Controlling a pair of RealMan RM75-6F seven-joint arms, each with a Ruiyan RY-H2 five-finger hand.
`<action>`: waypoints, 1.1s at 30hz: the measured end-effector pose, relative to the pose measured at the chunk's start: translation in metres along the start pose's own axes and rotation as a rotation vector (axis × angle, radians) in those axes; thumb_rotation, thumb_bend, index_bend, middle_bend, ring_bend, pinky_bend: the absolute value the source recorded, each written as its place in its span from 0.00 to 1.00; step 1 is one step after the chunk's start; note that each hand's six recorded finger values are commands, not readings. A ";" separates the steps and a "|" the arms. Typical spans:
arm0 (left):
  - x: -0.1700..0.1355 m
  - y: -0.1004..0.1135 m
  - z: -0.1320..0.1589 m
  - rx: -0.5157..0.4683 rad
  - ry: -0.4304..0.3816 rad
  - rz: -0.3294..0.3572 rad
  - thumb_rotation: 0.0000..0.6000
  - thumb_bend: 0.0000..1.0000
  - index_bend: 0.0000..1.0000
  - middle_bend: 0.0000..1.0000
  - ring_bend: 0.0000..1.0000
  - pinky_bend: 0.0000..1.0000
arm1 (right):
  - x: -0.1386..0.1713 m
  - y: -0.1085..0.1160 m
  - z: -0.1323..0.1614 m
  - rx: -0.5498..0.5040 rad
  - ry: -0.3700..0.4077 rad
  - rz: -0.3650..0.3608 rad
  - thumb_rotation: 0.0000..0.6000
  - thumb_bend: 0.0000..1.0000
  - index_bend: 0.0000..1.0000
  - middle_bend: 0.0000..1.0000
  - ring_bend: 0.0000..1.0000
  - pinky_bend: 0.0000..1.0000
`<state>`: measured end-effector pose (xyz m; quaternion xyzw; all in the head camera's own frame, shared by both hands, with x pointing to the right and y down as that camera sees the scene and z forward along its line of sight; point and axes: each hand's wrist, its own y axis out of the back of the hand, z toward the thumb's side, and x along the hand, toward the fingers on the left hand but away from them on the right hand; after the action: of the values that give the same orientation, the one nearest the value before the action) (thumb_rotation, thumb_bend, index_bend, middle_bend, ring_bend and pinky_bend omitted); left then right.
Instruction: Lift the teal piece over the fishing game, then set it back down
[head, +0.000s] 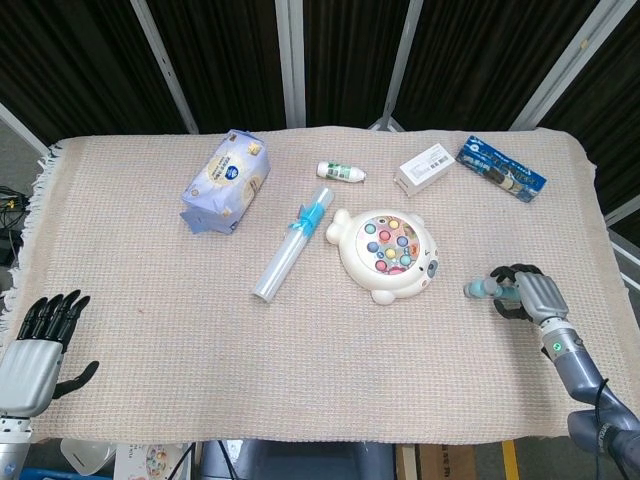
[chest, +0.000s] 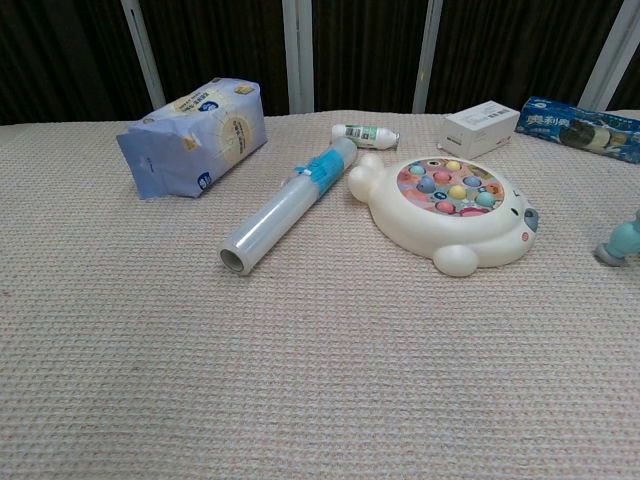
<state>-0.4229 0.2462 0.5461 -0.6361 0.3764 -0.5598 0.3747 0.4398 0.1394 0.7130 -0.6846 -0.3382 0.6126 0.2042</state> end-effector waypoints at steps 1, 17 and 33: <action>0.000 0.000 0.000 0.000 0.000 -0.001 1.00 0.22 0.00 0.00 0.00 0.00 | 0.000 0.000 0.000 0.000 0.000 -0.001 1.00 0.43 0.35 0.37 0.20 0.15; 0.002 -0.004 -0.005 -0.004 0.011 -0.011 1.00 0.22 0.00 0.00 0.00 0.00 | -0.008 -0.005 0.005 0.008 -0.007 -0.006 1.00 0.49 0.42 0.42 0.24 0.16; 0.003 -0.006 -0.006 -0.004 0.015 -0.016 1.00 0.22 0.00 0.00 0.00 0.00 | -0.011 -0.010 0.004 0.006 -0.009 -0.005 1.00 0.63 0.54 0.49 0.30 0.19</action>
<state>-0.4282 0.2454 0.5532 -0.6357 0.3754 -0.5665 0.3660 0.4333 0.1379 0.7265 -0.6803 -0.3393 0.6162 0.2061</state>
